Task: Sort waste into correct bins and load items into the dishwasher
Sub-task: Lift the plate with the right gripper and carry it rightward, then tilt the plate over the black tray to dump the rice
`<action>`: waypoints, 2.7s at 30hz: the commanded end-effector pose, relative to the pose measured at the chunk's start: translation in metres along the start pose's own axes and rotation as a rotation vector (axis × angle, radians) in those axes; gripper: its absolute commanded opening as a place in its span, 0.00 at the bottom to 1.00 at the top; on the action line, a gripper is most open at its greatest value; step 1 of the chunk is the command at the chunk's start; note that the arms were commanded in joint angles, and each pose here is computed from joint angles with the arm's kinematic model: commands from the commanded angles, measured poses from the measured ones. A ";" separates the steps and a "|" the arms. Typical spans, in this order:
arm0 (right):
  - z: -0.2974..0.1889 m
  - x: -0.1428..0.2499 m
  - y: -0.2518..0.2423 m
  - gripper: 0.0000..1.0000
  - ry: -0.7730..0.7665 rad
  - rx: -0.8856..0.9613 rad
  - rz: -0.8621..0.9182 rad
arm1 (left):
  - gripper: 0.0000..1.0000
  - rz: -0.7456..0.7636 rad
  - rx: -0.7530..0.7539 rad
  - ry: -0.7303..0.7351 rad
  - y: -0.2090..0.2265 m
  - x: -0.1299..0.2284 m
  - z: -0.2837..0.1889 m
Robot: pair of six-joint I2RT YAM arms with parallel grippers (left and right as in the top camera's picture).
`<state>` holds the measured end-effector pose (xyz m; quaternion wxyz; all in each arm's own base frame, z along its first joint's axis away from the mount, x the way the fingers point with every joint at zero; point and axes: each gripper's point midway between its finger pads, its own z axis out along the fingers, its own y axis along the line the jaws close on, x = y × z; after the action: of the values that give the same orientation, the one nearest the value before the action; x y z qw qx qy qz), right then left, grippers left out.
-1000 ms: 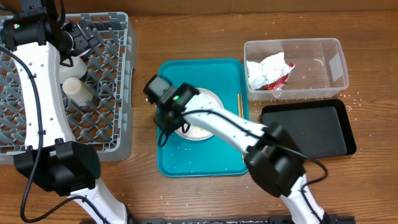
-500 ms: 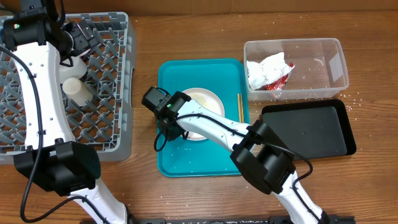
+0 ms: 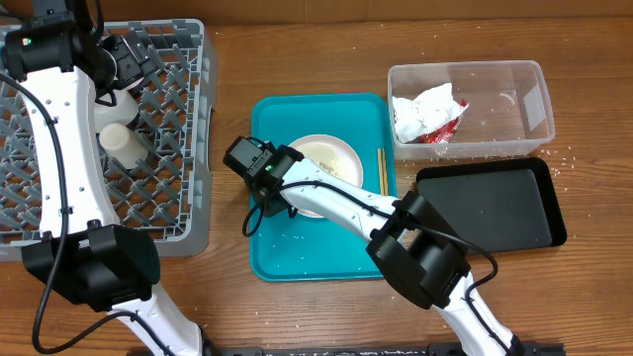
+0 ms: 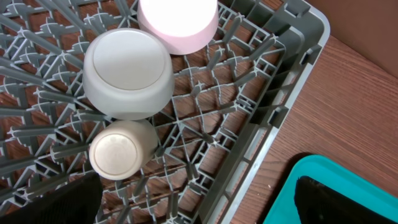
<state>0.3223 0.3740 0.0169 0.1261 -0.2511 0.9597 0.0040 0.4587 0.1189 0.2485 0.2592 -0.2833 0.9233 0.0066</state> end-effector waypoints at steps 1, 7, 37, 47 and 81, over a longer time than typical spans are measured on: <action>-0.009 -0.018 0.005 0.04 -0.052 -0.019 0.041 | 1.00 -0.021 -0.012 -0.009 0.003 -0.003 0.001; -0.030 -0.054 -0.007 0.04 -0.190 0.060 0.074 | 1.00 -0.021 -0.012 -0.009 0.003 -0.003 0.001; -0.114 -0.088 -0.092 0.04 -0.394 0.545 0.182 | 1.00 -0.021 -0.012 -0.009 0.003 -0.003 0.001; -0.155 -0.080 -0.161 0.04 -0.409 0.566 0.613 | 1.00 -0.021 -0.012 -0.009 0.003 -0.003 0.001; -0.177 0.049 -0.407 0.03 -0.045 0.358 1.834 | 1.00 -0.021 -0.012 -0.009 0.003 -0.003 0.001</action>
<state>0.4375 -0.0197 0.1611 0.1091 0.6027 0.7842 -0.0995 0.4587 0.1189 0.2485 0.2592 -0.2833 0.9233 0.0066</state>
